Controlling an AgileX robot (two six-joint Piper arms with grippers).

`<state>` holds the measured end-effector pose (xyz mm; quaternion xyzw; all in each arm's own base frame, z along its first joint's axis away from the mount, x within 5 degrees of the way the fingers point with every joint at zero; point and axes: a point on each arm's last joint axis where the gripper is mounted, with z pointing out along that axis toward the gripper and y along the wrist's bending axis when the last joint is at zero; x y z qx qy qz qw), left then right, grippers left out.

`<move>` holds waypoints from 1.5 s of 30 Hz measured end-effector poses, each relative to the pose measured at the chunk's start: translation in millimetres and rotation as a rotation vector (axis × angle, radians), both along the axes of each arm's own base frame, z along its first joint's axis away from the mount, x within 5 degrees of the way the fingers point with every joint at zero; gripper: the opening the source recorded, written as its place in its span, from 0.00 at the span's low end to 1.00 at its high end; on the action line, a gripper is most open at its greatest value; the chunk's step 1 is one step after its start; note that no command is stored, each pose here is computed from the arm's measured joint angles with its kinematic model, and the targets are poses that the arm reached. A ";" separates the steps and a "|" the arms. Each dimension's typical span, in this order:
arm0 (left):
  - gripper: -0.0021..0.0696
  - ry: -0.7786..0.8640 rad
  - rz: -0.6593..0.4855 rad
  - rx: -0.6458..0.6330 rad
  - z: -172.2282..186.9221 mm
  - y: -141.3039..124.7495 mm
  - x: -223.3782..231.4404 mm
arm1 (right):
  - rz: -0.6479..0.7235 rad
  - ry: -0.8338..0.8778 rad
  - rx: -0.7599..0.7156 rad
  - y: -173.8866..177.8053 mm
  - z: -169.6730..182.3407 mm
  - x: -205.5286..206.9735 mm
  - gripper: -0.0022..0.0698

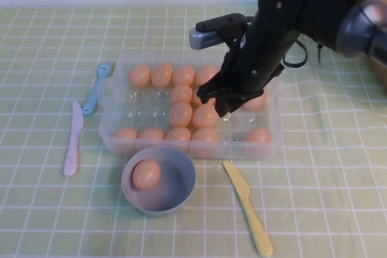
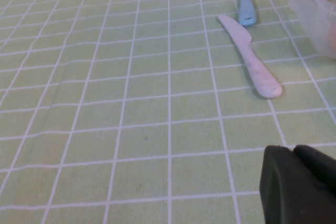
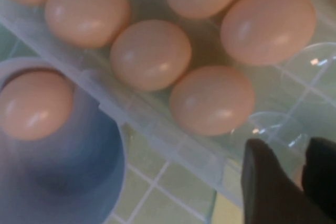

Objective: Take an egg out of the egg box
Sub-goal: Pick up the egg from the plastic box

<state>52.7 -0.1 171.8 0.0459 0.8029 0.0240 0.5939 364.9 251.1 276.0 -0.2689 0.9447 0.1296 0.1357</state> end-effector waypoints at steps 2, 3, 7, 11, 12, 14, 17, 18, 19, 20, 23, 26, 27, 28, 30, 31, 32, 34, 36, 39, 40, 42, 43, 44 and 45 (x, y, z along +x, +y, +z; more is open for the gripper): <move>0.02 0.000 0.000 0.000 0.0 0.0 0.0 | -0.034 0.015 0.005 3.6 -3.6 5.6 0.29; 0.02 0.000 0.000 0.000 0.0 0.0 0.0 | -0.056 0.025 0.009 5.7 -6.5 8.7 0.34; 0.02 0.000 0.000 0.000 0.0 0.0 0.0 | -0.139 0.072 0.014 12.0 -20.7 18.3 0.56; 0.02 0.000 0.000 0.000 0.0 0.0 0.0 | -0.242 0.118 0.024 17.5 -33.9 25.4 0.71; 0.02 0.000 0.000 0.000 0.0 0.0 0.0 | -0.257 0.122 0.027 18.2 -35.8 26.5 0.72; 0.02 0.000 0.000 0.000 0.0 0.0 0.0 | -0.282 0.119 0.040 19.4 -38.9 28.7 0.73; 0.02 0.000 0.000 0.000 0.0 0.0 0.0 | -0.315 0.097 0.072 21.4 -38.3 32.2 0.74; 0.02 0.000 0.000 0.000 0.0 0.0 0.0 | -0.321 0.087 0.083 22.0 -37.8 33.4 0.74; 0.02 0.000 0.000 0.000 0.0 0.0 0.0 | -0.325 0.077 0.092 22.5 -37.2 34.4 0.75; 0.02 0.000 0.000 0.000 0.0 0.0 0.0 | -0.334 0.074 0.099 22.8 -36.5 35.0 0.75; 0.02 0.000 0.000 0.000 0.0 0.0 0.0 | -0.350 0.074 0.108 23.5 -37.2 36.3 0.75; 0.02 0.000 0.000 0.000 0.0 0.0 0.0 | -0.362 0.080 0.110 24.4 -40.9 37.5 0.75; 0.02 0.000 0.000 0.000 0.0 0.0 0.0 | -0.368 0.083 0.109 25.0 -44.2 38.5 0.75; 0.02 0.000 0.000 0.000 0.0 0.0 0.0 | -0.371 0.082 0.112 25.3 -45.2 39.0 0.75; 0.02 0.000 0.000 0.000 0.0 0.0 0.0 | -0.374 0.085 0.110 26.1 -49.4 40.3 0.75; 0.02 0.000 0.000 0.000 0.0 0.0 0.0 | -0.375 0.084 0.111 26.2 -49.5 40.5 0.75; 0.02 0.000 0.000 0.000 0.0 0.0 0.0 | -0.375 0.084 0.111 26.3 -50.2 40.8 0.75; 0.02 0.000 0.000 0.000 0.0 0.0 0.0 | -0.377 0.081 0.114 26.7 -51.0 41.4 0.75; 0.02 0.000 0.000 0.000 0.0 0.0 0.0 | -0.378 0.078 0.119 27.0 -50.8 41.7 0.75; 0.02 0.000 0.000 0.000 0.0 0.0 0.0 | -0.379 0.087 0.119 27.8 -54.2 42.1 0.75; 0.02 0.000 0.000 0.000 0.0 0.0 0.0 | -0.379 0.088 0.117 27.9 -55.0 42.3 0.75; 0.02 0.000 0.000 0.000 0.0 0.0 0.0 | -0.381 0.098 0.110 28.6 -61.0 43.2 0.75; 0.02 0.000 0.000 0.000 0.0 0.0 0.0 | -0.381 0.101 0.107 28.8 -63.0 43.5 0.75; 0.02 0.000 0.000 0.000 0.0 0.0 0.0 | -0.381 0.104 0.104 29.0 -65.2 43.8 0.75; 0.02 0.000 0.000 0.000 0.0 0.0 0.0 | -0.381 0.105 0.103 29.1 -66.0 43.9 0.75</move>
